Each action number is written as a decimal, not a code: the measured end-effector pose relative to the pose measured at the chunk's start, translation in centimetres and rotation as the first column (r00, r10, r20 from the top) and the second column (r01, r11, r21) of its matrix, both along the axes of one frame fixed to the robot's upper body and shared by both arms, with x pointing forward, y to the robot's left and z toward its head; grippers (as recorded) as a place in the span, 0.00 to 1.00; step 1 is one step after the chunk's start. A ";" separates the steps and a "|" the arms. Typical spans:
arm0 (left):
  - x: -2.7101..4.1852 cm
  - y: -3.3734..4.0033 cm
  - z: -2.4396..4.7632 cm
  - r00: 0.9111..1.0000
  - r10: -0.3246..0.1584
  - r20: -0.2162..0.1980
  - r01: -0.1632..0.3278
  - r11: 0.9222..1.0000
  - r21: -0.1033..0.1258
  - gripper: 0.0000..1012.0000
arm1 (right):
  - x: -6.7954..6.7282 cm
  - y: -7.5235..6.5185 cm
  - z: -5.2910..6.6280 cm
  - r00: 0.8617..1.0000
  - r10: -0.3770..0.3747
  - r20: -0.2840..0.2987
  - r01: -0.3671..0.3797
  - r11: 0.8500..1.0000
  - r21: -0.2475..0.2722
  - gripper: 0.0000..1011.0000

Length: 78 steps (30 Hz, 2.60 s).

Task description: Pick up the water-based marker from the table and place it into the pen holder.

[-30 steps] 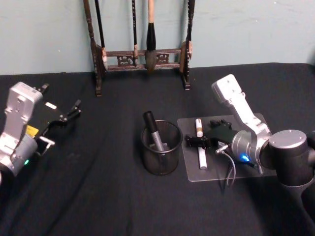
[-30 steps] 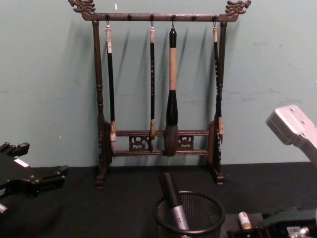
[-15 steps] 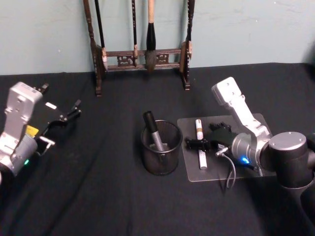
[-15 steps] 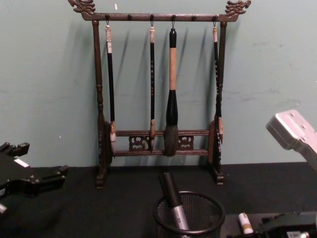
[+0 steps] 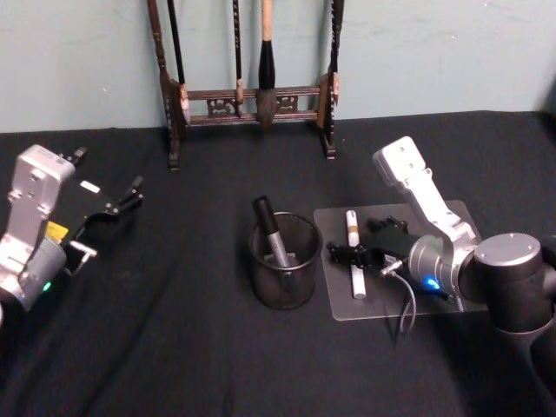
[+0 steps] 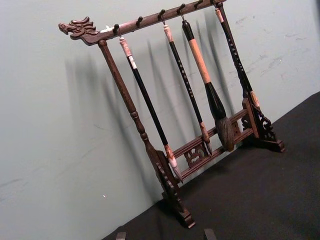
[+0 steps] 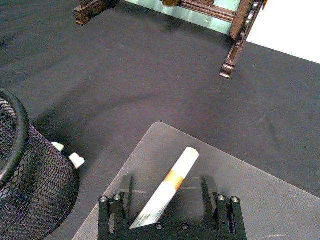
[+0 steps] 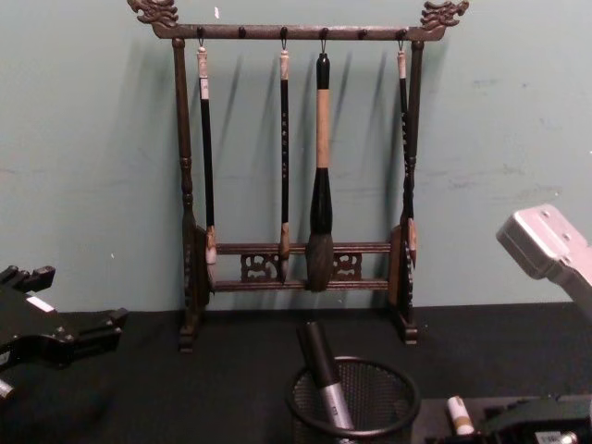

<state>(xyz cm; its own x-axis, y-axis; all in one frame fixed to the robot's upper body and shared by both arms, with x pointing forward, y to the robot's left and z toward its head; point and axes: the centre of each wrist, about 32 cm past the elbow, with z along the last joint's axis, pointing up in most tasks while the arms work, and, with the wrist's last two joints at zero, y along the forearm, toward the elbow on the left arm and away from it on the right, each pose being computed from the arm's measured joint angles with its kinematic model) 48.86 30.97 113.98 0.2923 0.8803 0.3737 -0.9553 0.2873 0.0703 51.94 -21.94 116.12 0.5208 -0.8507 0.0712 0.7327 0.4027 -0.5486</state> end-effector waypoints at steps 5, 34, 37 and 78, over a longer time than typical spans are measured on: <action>0.00 0.00 0.00 1.000 0.000 0.000 0.000 1.000 0.000 0.99 | 0.0 0.0 0.0 1.000 0.000 0.000 0.000 1.000 0.001 0.79; 0.00 0.00 0.00 1.000 0.000 0.000 0.000 1.000 0.000 0.99 | 0.0 0.0 0.0 1.000 -0.002 -0.001 0.002 1.000 0.002 0.18; 0.00 0.00 0.00 1.000 0.000 0.000 0.000 1.000 0.000 0.99 | 0.0 -0.1 0.1 1.000 0.006 0.008 -0.006 1.000 0.008 0.18; 0.00 0.00 0.00 1.000 0.000 0.000 0.000 1.000 0.000 0.99 | -2.4 2.7 -1.8 0.892 0.119 0.437 -0.346 0.801 0.488 0.18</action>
